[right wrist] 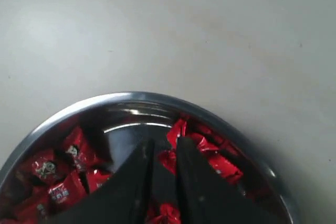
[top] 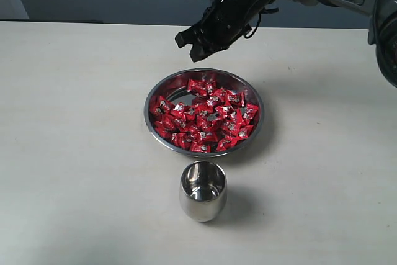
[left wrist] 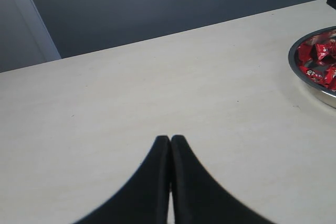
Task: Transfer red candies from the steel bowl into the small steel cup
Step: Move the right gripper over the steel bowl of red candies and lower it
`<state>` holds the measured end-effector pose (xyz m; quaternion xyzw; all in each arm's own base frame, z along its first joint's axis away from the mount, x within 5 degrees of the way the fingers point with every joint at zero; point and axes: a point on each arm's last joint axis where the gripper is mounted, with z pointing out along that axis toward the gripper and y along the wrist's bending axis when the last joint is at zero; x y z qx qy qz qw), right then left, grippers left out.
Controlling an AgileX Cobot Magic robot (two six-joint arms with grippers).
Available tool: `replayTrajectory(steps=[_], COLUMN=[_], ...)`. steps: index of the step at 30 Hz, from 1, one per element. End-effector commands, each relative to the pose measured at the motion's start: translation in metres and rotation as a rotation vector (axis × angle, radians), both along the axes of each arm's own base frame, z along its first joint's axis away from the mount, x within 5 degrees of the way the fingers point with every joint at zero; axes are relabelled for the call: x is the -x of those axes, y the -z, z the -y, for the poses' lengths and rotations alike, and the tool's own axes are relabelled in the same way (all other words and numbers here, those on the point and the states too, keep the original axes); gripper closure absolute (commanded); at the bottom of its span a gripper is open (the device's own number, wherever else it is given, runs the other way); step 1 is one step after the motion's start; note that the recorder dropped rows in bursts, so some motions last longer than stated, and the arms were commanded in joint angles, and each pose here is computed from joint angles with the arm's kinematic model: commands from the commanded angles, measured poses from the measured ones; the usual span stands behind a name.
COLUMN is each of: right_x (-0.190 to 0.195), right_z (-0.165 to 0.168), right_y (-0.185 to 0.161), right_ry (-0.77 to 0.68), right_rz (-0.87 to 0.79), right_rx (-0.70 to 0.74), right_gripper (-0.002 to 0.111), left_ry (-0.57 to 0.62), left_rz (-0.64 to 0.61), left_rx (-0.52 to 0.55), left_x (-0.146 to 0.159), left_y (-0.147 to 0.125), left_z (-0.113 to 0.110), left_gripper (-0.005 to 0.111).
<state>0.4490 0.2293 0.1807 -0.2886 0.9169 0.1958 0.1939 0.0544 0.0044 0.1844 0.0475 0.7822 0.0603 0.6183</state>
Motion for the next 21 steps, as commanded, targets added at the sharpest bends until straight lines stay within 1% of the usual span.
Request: replayTrajectory(steps=[1, 3, 9, 14, 21], right_x=[0.0, -0.001, -0.003, -0.003, 0.003], right_z=[0.002, 0.002, 0.003, 0.005, -0.012], right_y=[0.015, 0.018, 0.023, 0.03, 0.04], right_ry=[-0.023, -0.022, -0.02, -0.038, -0.075], right_rz=[-0.035, -0.038, -0.021, -0.032, -0.008], right_rx=[0.037, 0.039, 0.058, 0.098, 0.12], right_gripper=[0.061, 0.06, 0.065, 0.065, 0.065], left_ry=[0.0, 0.0, 0.0, 0.0, 0.0], left_rz=[0.013, 0.013, 0.013, 0.013, 0.013], left_rx=[0.003, 0.003, 0.003, 0.003, 0.003], left_x=[0.0, 0.0, 0.0, 0.0, 0.0], left_y=[-0.001, -0.001, -0.001, -0.001, -0.001], left_z=[0.0, 0.0, 0.0, 0.0, 0.0], left_gripper=[0.106, 0.106, 0.106, 0.106, 0.106])
